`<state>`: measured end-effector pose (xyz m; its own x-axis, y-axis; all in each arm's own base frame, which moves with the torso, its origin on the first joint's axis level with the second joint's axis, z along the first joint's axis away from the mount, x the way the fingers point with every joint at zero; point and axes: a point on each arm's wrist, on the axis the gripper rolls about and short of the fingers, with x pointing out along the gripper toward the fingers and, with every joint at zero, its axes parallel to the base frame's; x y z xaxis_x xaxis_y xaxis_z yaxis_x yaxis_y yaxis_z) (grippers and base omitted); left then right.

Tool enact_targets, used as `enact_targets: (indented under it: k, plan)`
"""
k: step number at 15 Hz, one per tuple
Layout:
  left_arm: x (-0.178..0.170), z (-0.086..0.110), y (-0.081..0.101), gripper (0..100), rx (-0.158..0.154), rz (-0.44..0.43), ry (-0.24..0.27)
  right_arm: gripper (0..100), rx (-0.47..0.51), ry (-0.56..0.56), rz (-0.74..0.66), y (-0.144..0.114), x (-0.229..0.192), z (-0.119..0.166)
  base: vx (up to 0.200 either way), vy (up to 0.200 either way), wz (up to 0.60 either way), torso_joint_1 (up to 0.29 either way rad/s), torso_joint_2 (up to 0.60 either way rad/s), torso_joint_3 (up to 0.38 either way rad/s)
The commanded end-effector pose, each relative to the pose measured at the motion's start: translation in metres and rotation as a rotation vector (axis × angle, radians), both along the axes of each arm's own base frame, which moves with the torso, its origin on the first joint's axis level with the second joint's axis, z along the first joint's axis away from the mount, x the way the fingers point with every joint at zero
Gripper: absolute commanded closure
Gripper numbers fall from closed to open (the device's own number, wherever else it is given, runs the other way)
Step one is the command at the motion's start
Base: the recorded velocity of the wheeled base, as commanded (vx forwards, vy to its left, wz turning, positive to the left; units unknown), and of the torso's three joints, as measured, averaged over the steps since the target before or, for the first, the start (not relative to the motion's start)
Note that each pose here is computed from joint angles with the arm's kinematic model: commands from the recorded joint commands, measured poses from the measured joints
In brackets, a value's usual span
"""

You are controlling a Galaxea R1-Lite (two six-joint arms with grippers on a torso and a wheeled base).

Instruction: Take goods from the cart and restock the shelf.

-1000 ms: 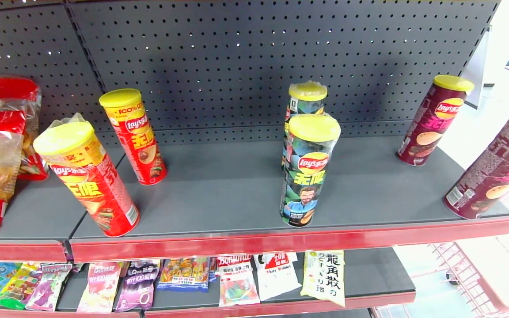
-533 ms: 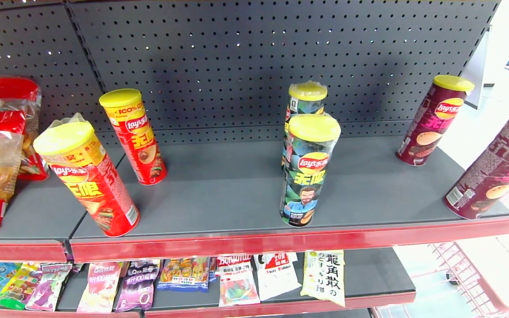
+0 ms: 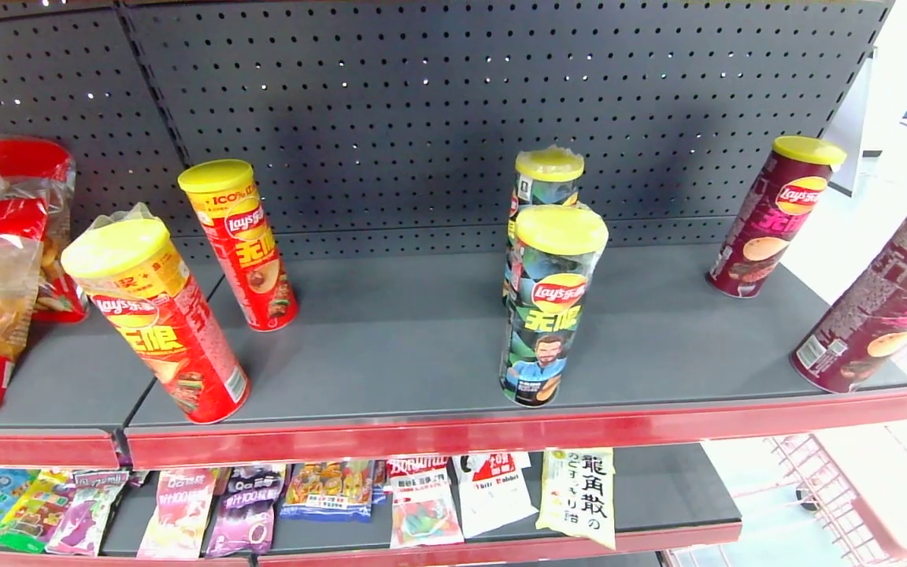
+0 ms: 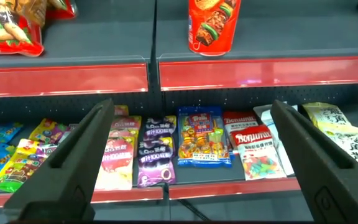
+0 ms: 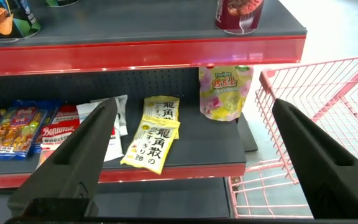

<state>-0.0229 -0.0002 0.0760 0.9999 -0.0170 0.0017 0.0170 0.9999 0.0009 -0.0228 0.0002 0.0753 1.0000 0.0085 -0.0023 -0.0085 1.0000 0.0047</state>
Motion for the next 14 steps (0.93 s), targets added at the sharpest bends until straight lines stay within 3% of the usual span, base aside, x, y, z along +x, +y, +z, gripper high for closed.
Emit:
enact_targets:
  k: [1,4,14]
  plan:
    - [0.0,0.0,0.0,0,0.001,0.0,0.0,0,0.0,-0.001,0.001,0.0,0.0,0.0,0.0,-0.2,0.0,0.002,0.01,-0.002]
    - [0.0,0.0,0.0,0,-0.001,0.0,0.0,0,0.0,-0.001,0.002,0.0001,0.0,0.0,0.0,-0.2,0.0,0.009,0.0,0.001]
    - [0.0,0.0,0.0,0,-0.005,0.0,0.0,0,-0.003,0.001,0.001,0.0,0.0,-0.0001,0.0,0.0,0.0,0.0,0.0,0.0]
